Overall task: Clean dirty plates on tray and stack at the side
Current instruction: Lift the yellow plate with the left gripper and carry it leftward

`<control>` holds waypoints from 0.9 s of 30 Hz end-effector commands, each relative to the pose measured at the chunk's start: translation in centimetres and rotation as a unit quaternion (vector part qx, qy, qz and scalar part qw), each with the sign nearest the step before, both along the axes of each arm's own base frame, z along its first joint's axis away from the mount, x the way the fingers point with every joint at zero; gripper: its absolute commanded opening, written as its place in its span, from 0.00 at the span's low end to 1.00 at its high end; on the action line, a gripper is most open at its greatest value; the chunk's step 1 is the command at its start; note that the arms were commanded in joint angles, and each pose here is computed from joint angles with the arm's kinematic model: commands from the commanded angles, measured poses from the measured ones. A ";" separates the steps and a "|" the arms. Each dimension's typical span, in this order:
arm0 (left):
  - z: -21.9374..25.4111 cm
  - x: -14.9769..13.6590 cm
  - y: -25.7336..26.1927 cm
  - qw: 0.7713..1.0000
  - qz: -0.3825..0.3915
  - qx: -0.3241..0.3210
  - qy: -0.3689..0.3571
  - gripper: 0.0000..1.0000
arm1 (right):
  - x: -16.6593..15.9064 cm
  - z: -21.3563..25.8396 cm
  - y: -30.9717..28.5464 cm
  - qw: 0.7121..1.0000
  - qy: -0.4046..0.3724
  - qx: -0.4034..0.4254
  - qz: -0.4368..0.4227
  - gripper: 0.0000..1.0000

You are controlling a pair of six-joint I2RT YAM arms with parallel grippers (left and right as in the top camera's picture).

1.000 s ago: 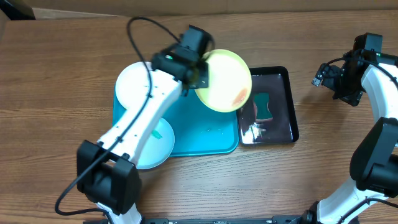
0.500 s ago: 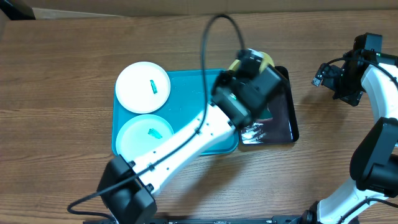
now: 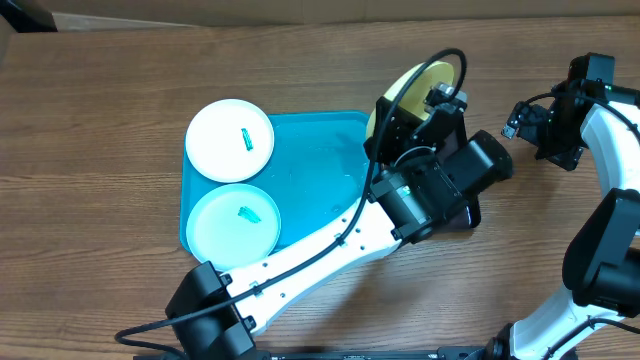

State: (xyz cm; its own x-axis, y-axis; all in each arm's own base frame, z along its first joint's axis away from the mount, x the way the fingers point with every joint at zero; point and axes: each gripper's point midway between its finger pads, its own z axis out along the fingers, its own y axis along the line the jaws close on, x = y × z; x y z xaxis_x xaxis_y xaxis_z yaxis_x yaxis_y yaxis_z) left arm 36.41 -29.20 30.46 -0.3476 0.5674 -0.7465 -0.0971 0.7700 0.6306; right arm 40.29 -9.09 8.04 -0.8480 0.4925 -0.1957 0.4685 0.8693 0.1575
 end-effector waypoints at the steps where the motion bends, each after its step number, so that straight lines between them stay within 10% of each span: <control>1: 1.5 0.0 0.2 1.000 0.018 0.012 -0.022 0.04 | 0.5 0.6 -0.1 1.000 -0.010 -0.005 -0.003 1.00; 27: -0.1 0.8 -0.4 0.999 -0.009 -0.034 0.008 0.04 | 0.5 0.6 -0.1 1.000 -0.010 -0.005 -0.003 1.00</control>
